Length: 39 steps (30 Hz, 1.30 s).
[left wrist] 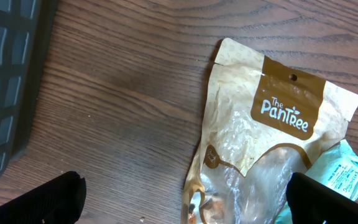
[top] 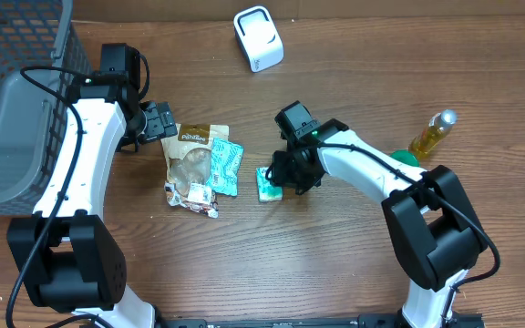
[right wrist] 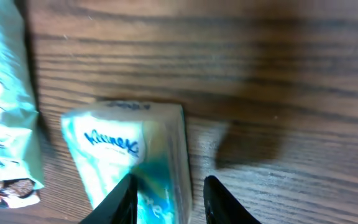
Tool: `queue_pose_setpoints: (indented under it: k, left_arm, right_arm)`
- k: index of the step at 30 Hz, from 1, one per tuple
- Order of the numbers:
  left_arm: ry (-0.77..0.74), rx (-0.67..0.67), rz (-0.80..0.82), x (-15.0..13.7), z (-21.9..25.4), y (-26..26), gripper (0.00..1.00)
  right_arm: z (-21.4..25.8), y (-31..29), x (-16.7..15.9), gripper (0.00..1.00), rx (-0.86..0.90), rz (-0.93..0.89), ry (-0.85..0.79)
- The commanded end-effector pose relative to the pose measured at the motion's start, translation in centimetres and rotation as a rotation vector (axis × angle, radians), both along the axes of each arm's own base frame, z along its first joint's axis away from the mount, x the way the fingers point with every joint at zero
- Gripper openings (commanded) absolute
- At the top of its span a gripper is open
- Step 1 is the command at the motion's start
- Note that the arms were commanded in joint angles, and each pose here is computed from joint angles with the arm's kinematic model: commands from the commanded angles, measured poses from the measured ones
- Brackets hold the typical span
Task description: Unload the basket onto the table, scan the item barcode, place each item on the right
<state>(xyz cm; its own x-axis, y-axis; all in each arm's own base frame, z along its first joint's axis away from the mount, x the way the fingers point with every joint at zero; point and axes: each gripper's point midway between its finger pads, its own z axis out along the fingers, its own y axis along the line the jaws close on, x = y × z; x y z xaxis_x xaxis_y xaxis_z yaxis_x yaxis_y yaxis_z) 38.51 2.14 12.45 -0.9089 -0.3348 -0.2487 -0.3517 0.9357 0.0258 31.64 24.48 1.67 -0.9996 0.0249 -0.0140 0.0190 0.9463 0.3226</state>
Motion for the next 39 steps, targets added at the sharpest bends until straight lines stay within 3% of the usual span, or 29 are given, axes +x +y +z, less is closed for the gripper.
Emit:
queue_pose_setpoints:
  k: [1,27,39]
  left_arm:
    - [-0.034,0.005,0.0,0.3,1.2,0.1,1.0]
    - [-0.034,0.005,0.0,0.3,1.2,0.1,1.0]
    - [-0.034,0.005,0.0,0.3,1.2,0.1,1.0]
  right_arm:
    - [2.0,0.4,1.3,0.31,0.032,-0.009,-0.05]
    - [0.8,0.8,-0.1,0.31,0.035,0.013,-0.026]
    - [-0.1,0.4,-0.7,0.26,0.026,0.013,-0.013]
